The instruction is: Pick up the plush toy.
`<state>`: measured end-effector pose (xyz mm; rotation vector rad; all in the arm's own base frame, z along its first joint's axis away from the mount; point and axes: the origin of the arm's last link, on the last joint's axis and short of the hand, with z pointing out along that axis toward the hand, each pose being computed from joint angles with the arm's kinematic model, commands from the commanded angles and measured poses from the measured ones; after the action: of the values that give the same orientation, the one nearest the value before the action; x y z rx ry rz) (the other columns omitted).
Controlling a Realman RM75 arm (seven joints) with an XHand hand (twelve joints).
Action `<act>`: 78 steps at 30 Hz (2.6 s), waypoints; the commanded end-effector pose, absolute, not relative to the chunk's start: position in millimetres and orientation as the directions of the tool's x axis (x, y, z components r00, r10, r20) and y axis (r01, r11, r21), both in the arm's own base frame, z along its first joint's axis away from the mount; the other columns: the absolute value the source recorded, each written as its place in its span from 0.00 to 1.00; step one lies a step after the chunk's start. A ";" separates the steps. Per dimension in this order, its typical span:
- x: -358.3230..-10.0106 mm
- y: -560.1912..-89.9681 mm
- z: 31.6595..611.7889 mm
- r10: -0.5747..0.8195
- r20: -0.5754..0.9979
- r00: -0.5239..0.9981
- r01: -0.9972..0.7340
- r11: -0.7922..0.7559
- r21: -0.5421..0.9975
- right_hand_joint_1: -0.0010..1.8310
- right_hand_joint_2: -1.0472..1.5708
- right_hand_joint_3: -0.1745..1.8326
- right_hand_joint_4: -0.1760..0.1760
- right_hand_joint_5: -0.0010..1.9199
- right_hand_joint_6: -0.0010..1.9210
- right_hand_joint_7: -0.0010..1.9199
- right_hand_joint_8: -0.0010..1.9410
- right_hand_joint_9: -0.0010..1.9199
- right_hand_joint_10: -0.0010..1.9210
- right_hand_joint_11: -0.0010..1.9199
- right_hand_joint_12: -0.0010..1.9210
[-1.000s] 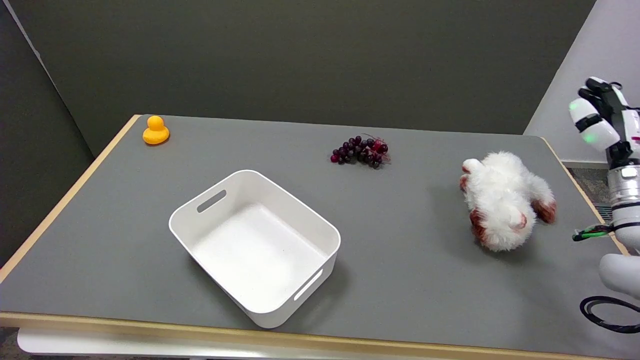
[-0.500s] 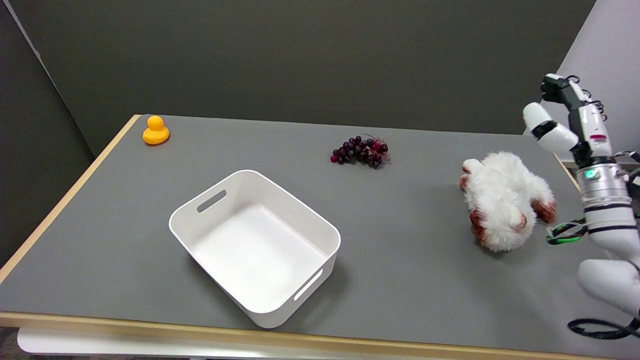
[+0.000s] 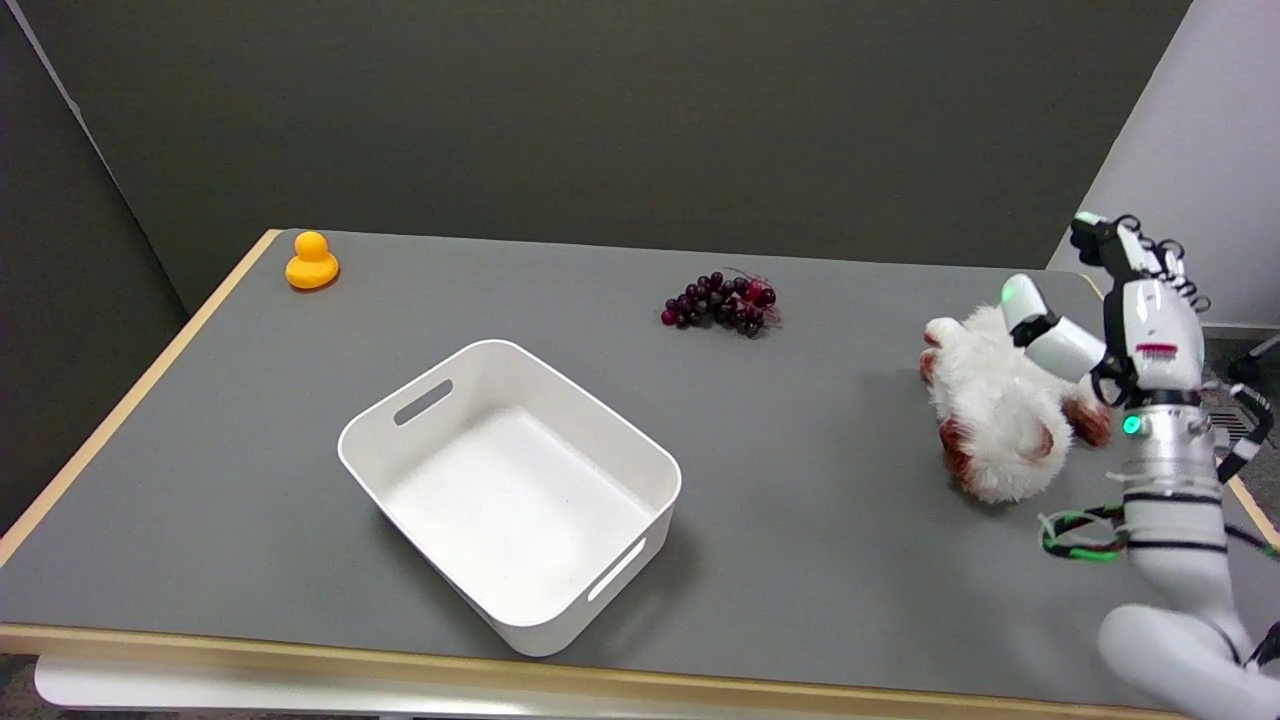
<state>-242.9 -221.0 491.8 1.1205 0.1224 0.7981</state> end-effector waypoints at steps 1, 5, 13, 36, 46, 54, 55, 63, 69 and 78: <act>-275.0 -189.2 432.7 0.544 0.254 0.800 -0.505 0.382 0.774 0.15 0.62 0.53 0.21 0.12 0.27 0.18 0.29 0.13 0.46 0.00 0.52; -283.3 -208.1 440.2 0.497 0.296 0.816 -0.515 0.392 0.762 0.17 0.64 0.47 0.22 0.13 0.24 0.18 0.25 0.10 0.48 0.00 0.51; -304.0 -225.8 479.2 0.442 0.330 0.834 -0.533 0.495 0.686 0.19 0.64 0.45 0.26 0.08 0.18 0.04 0.15 0.00 0.29 0.00 0.46; -324.1 -257.2 470.5 0.308 0.384 0.871 -0.492 0.574 0.655 0.29 0.64 0.42 0.06 0.00 0.00 0.00 0.00 0.00 0.00 0.00 0.02; -308.6 -266.3 470.4 0.325 0.237 0.916 -0.393 0.596 0.700 0.57 0.71 0.51 0.00 0.13 0.33 0.30 0.53 0.28 0.63 0.22 0.89; -293.5 -273.7 463.0 0.340 0.133 0.931 -0.314 0.562 0.765 0.71 0.87 0.16 0.01 0.23 0.82 0.37 0.77 0.37 0.86 0.32 1.00; -288.3 -275.5 461.4 0.357 0.124 0.926 -0.315 0.546 0.777 0.72 0.88 0.14 0.00 0.23 0.82 0.36 0.78 0.36 0.88 0.31 1.00; -240.7 -290.4 441.2 0.525 0.149 0.838 -0.372 0.349 0.860 0.73 0.84 0.21 0.00 0.24 0.81 0.38 0.76 0.38 0.87 0.36 1.00; -197.6 -298.0 410.7 0.633 0.203 0.747 -0.367 0.138 0.920 0.73 0.84 0.22 0.00 0.25 0.81 0.39 0.75 0.38 0.86 0.37 1.00; -150.1 -300.7 342.8 0.670 0.379 0.638 -0.301 -0.235 0.924 0.73 0.84 0.21 0.02 0.25 0.82 0.38 0.74 0.38 0.85 0.37 1.00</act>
<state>-238.5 -291.9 432.0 1.1062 0.1457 0.6033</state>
